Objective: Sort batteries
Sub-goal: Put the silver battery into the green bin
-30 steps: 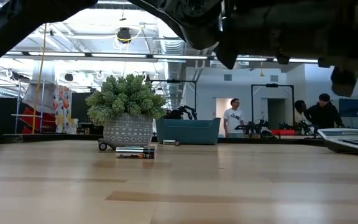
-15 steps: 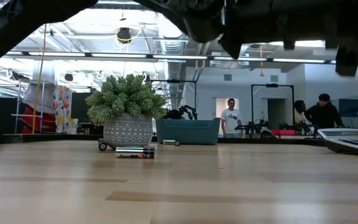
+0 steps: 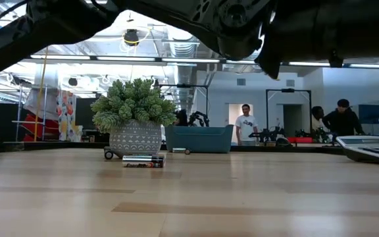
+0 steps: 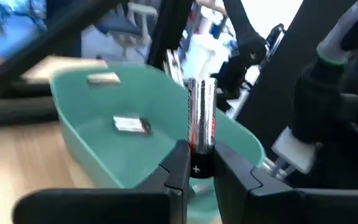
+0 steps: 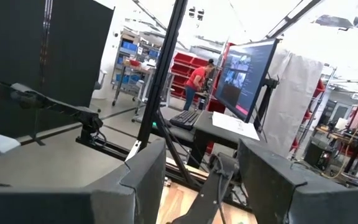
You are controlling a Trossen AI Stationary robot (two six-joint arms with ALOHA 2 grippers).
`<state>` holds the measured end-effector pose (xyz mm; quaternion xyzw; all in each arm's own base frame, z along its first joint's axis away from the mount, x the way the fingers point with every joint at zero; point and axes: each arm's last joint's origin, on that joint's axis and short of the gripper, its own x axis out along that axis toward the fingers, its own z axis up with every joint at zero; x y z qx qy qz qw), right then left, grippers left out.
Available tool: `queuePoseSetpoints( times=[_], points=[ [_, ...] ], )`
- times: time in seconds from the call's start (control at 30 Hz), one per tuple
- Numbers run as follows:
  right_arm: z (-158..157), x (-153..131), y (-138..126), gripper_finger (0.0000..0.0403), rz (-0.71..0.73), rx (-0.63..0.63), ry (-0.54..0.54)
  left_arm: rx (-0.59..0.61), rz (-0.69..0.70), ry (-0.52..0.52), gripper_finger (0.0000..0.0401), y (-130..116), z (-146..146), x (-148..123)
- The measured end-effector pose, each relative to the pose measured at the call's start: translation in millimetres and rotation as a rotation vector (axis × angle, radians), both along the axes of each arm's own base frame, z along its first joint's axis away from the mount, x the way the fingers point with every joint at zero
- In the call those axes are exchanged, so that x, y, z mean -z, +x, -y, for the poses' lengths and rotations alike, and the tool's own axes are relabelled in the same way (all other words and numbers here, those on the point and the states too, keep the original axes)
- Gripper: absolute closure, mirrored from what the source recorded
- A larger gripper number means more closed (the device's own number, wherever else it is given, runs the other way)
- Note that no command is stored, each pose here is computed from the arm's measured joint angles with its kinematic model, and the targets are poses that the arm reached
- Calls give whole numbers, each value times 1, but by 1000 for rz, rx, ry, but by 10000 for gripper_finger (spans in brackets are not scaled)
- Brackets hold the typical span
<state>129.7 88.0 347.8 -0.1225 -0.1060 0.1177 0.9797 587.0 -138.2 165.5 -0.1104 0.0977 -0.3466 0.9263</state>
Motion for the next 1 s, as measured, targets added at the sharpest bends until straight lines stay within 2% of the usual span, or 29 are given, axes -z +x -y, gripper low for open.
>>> queuePoseSetpoints(
  times=[0.27,0.43,0.63,1.0],
  points=[
    [1,-1,-1,188,7,3,-4,14,5,16,361,-1,3,-5],
    [1,-1,-1,188,8,3,-3,20,6,17,346,-2,8,-5],
    [1,-1,-1,188,13,3,0,43,-1,17,352,-4,15,-3],
    [1,-2,-1,188,11,2,8,32,-69,20,347,-5,16,3]
  ],
)
